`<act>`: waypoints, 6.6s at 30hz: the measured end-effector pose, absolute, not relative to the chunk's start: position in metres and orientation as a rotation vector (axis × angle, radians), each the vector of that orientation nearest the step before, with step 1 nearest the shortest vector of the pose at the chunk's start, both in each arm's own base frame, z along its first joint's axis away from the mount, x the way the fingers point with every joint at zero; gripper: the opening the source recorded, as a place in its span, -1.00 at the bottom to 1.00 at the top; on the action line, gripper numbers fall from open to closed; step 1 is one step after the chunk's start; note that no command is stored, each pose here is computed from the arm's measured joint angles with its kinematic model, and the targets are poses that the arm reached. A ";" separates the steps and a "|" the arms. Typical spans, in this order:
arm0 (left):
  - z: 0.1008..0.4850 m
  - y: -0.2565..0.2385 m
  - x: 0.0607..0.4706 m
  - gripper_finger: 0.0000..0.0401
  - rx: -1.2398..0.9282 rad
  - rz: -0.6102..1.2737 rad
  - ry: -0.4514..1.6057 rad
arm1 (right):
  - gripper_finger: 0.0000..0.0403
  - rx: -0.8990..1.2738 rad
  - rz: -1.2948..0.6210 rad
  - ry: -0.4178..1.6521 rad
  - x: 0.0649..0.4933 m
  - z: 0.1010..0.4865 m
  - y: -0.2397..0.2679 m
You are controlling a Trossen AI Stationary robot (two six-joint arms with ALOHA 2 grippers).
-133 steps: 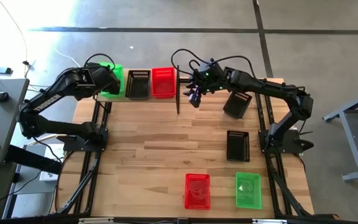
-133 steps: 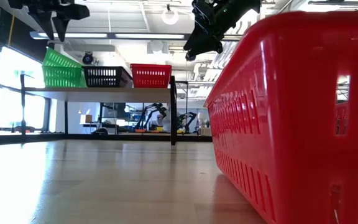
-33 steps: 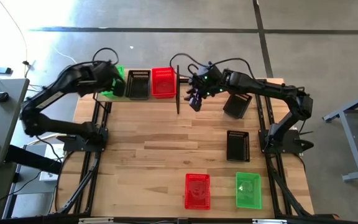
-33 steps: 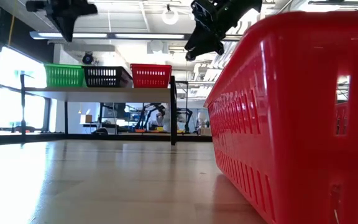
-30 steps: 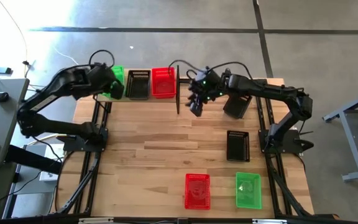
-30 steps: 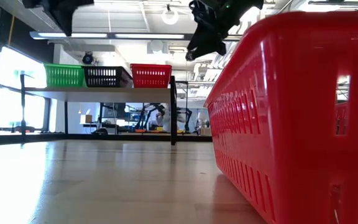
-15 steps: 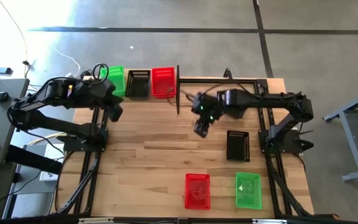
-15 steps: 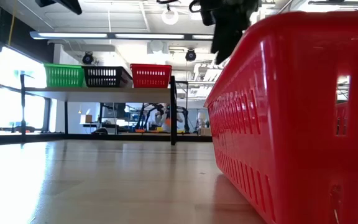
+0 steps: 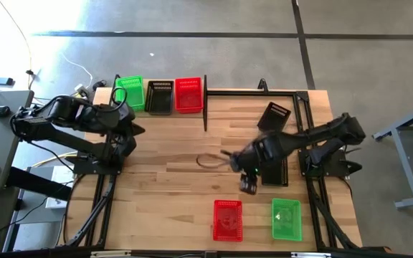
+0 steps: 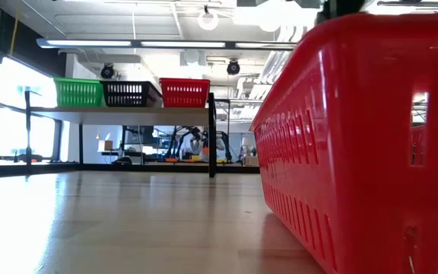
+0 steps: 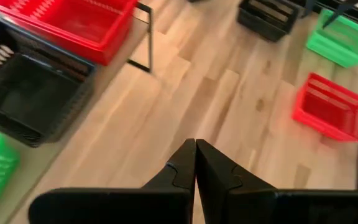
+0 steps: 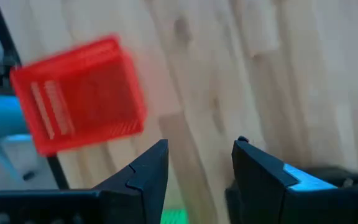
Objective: Stack baskets on shelf by color
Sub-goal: Stack the bottom black bin on top of the black bin on the shelf
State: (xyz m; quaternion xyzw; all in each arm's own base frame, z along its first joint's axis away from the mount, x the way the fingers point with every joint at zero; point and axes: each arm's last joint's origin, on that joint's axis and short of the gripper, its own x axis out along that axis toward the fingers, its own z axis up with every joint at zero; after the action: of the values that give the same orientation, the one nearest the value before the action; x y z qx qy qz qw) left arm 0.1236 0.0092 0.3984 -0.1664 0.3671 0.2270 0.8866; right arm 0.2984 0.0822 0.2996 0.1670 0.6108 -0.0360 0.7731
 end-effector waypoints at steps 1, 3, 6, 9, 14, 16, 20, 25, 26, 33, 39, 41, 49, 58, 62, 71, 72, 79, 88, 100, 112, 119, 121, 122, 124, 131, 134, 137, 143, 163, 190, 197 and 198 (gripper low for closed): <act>0.398 0.008 0.124 -1.00 -0.350 0.458 0.767 | -0.20 0.347 -0.070 1.337 0.295 0.299 0.088; 0.398 0.007 0.124 -1.00 -0.356 0.437 0.773 | -0.20 0.306 -0.078 1.367 0.288 0.298 0.099; 0.398 0.006 0.124 -1.00 -0.353 0.398 0.786 | -0.20 0.250 -0.114 1.428 0.276 0.297 0.111; 0.398 0.006 0.124 -1.00 -0.337 0.390 0.790 | -0.20 0.201 -0.123 1.478 0.266 0.296 0.120; 0.398 0.006 0.124 -1.00 -0.336 0.393 0.790 | -0.20 0.087 -0.100 1.534 0.252 0.294 0.132; 0.398 0.006 0.124 -1.00 -0.323 0.387 0.793 | -0.20 0.061 -0.084 1.546 0.244 0.290 0.137; 0.398 0.006 0.124 -1.00 -0.293 0.376 0.798 | -0.22 0.033 -0.065 1.562 0.222 0.278 0.144; 0.398 0.006 0.124 -1.00 -0.293 0.378 0.797 | -0.27 0.057 -0.030 1.521 0.200 0.267 0.142; 0.398 0.006 0.124 -1.00 -0.295 0.379 0.799 | -0.28 0.067 -0.028 1.511 0.196 0.263 0.140; 0.397 0.006 0.125 -1.00 -0.332 0.396 0.796 | -0.33 0.123 -0.050 1.449 0.179 0.237 0.125; 0.397 0.006 0.126 -1.00 -0.334 0.397 0.796 | -0.33 0.117 -0.058 1.447 0.173 0.206 0.120; 0.397 0.006 0.126 -1.00 -0.334 0.397 0.795 | -0.33 0.108 -0.066 1.452 0.170 0.196 0.118; 0.397 0.006 0.126 -1.00 -0.334 0.397 0.796 | -0.37 0.157 -0.149 1.485 0.159 0.169 0.111; 0.397 0.006 0.126 -1.00 -0.333 0.398 0.797 | -0.96 0.217 -0.144 1.435 0.168 0.184 0.117; 0.397 0.006 0.126 -1.00 -0.333 0.398 0.797 | -0.95 0.295 -0.194 1.381 0.178 0.199 0.118; 0.396 0.006 0.128 -1.00 -0.369 0.419 0.794 | -0.99 0.379 -0.240 1.134 0.214 0.256 0.110; 0.396 0.006 0.128 -1.00 -0.376 0.423 0.793 | -0.99 0.383 -0.251 1.103 0.218 0.263 0.108; 0.394 0.007 0.131 -1.00 -0.464 0.503 0.787 | -0.99 0.340 -0.287 0.935 0.253 0.308 0.094; 0.385 0.008 0.127 -1.00 -0.441 0.584 0.917 | -1.00 0.187 -0.313 0.870 0.317 0.348 0.068; 0.377 0.008 0.119 -1.00 -0.480 0.682 1.040 | -1.00 -0.016 -0.306 0.838 0.390 0.377 0.033; 0.377 0.012 0.122 -1.00 -0.414 0.818 0.975 | -1.00 -0.242 -0.308 0.704 0.416 0.401 -0.010; 0.376 0.015 0.128 -1.00 -0.382 0.922 0.929 | -1.00 -0.414 -0.355 0.502 0.427 0.422 -0.044; 0.376 0.015 0.129 -1.00 -0.366 0.938 0.921 | -1.00 -0.439 -0.386 0.434 0.429 0.429 -0.054; 0.376 0.016 0.131 -1.00 -0.359 0.952 0.916 | -1.00 -0.451 -0.398 0.399 0.429 0.433 -0.059; 0.375 0.016 0.134 -1.00 -0.354 0.976 0.909 | -1.00 -0.462 -0.399 0.323 0.430 0.440 -0.067; 0.372 0.016 0.140 -1.00 -0.372 0.998 0.914 | -1.00 -0.440 -0.386 0.110 0.429 0.459 -0.091; 0.371 0.016 0.143 -1.00 -0.399 1.015 0.911 | -1.00 -0.422 -0.373 0.071 0.428 0.462 -0.096; 0.369 0.016 0.145 -1.00 -0.427 1.021 0.915 | -1.00 -0.371 -0.349 0.100 0.430 0.456 -0.098; 0.367 0.015 0.151 -1.00 -0.510 1.030 0.915 | -1.00 -0.379 -0.325 0.353 0.432 0.429 -0.090; 0.368 0.013 0.160 -0.46 -0.688 1.025 0.815 | -1.00 -0.442 -0.134 0.819 0.430 0.374 0.002; 0.365 0.010 0.187 -0.49 -0.944 0.970 0.710 | -1.00 -0.448 -0.005 0.957 0.448 0.325 0.055; 0.356 0.010 0.206 -0.49 -0.973 0.985 0.731 | -1.00 -0.443 0.017 0.968 0.454 0.316 0.056; 0.354 0.010 0.208 -0.49 -0.970 0.991 0.738 | -1.00 -0.442 0.021 0.971 0.453 0.316 0.057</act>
State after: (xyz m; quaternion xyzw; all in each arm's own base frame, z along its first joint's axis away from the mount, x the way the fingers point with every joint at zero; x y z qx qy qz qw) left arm 0.2078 0.0097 0.3545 -0.4366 0.3323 0.4459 0.7072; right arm 0.4534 0.0565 0.3157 -0.2107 0.4628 0.0102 0.8610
